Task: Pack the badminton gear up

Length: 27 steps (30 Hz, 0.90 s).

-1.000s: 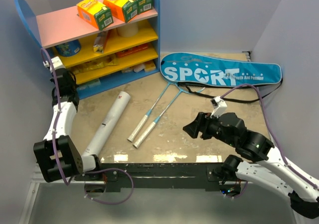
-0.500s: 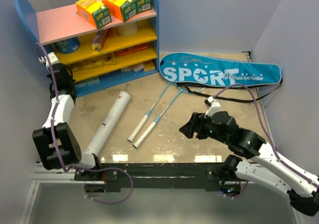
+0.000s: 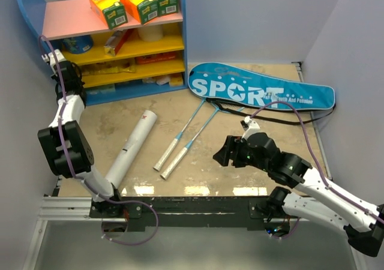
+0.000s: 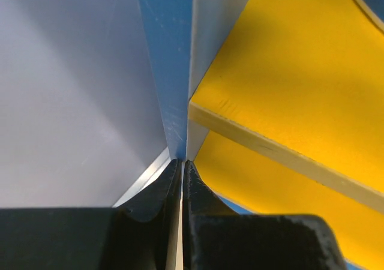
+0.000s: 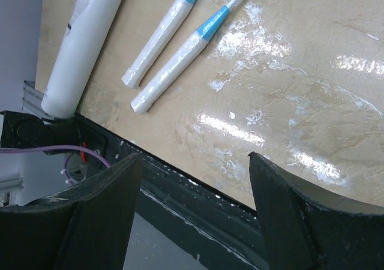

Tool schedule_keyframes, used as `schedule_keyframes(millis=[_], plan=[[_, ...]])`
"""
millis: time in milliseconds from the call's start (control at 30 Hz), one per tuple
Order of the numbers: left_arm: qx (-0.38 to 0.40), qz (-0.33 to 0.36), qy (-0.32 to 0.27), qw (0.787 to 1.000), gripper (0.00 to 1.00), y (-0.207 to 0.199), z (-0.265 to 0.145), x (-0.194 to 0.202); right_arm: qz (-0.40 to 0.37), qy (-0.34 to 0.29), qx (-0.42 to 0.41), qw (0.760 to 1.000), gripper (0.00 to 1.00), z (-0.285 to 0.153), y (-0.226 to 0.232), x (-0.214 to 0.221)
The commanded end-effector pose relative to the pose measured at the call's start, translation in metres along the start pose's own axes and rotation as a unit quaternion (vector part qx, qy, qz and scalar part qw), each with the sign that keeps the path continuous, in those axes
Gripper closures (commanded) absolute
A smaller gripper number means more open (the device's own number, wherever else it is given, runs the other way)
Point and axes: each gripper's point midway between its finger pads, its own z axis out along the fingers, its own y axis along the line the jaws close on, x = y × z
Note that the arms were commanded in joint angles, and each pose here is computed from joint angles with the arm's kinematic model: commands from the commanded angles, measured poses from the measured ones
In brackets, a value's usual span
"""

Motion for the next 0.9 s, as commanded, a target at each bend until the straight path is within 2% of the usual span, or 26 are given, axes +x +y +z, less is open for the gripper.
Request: schedule_keyframes(millis=[0,300,533,667,733,800,867], plan=[[0.059,-0.027,-0.043,0.997,0.93,-0.034,0.035,-0.027,0.014,-0.015,-0.006,1.000,0.25,0.003,0.004,-0.005],[0.092,-0.042,-0.041,0.994,0.94,-0.061,0.076,-0.027,0.031,0.005,0.015,0.999,0.24,0.019,-0.008,0.010],[0.110,-0.035,-0.053,0.992,0.93,-0.075,0.095,-0.042,0.037,0.013,0.027,0.999,0.24,0.026,-0.014,0.017],[0.123,-0.040,-0.050,0.990,0.91,-0.080,0.094,-0.040,0.044,0.011,0.025,0.999,0.24,0.028,-0.012,0.015],[0.135,-0.052,-0.051,0.988,0.85,-0.082,0.086,-0.038,0.045,0.008,0.023,0.999,0.24,0.027,-0.011,0.013],[0.171,-0.061,-0.069,0.981,0.82,-0.091,0.066,-0.054,0.042,0.005,0.019,0.999,0.24,0.025,-0.008,0.010],[0.200,-0.076,-0.071,0.974,0.78,-0.099,0.051,-0.054,0.040,0.000,0.014,0.999,0.23,0.022,-0.004,0.005]])
